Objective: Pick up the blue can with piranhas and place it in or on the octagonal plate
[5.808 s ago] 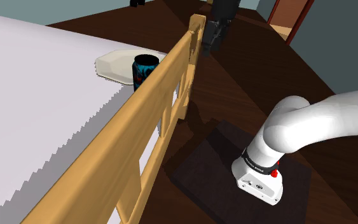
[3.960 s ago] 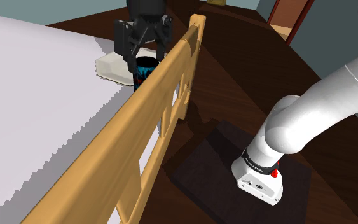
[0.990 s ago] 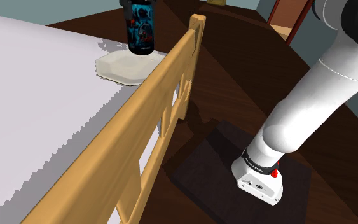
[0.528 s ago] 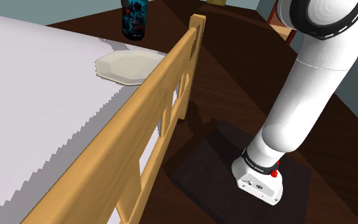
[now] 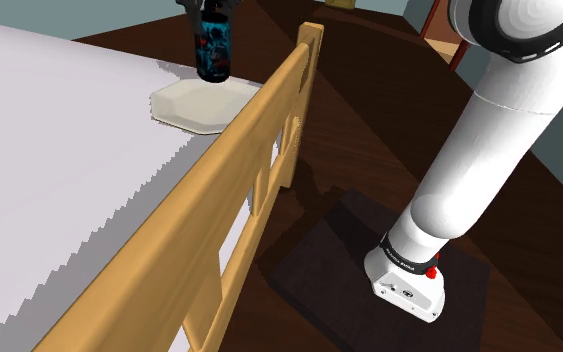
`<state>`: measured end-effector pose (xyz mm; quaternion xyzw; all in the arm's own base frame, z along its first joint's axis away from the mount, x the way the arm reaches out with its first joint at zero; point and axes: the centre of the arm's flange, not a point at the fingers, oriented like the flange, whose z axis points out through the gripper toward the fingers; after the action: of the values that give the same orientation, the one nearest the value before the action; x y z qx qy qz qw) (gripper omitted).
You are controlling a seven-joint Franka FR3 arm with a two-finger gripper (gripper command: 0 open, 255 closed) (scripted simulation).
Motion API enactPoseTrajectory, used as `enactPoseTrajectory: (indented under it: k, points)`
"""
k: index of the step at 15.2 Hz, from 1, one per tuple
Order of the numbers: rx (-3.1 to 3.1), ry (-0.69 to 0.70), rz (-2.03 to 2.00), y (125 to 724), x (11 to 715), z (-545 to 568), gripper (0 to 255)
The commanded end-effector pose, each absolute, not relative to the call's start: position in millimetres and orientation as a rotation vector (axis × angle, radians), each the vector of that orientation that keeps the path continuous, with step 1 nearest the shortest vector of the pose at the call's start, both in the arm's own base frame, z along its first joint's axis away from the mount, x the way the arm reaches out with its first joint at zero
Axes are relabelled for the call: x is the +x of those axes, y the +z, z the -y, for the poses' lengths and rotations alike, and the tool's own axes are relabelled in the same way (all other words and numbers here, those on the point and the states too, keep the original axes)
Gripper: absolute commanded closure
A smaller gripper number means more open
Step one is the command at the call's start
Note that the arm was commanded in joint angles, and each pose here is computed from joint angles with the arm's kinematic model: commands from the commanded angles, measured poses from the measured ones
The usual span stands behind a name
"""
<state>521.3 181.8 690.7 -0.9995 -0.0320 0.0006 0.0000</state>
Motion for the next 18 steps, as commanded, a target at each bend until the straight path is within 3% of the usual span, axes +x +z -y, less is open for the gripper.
enactPoseTrajectory:
  k: [1,10,18]
  points:
    - [-3.140,0.000,0.100,679.6,520.8,-180.7,255]
    - [-3.140,0.000,0.100,630.6,520.8,-180.7,255]
    - [-3.140,0.000,0.100,630.6,520.8,-180.7,255]
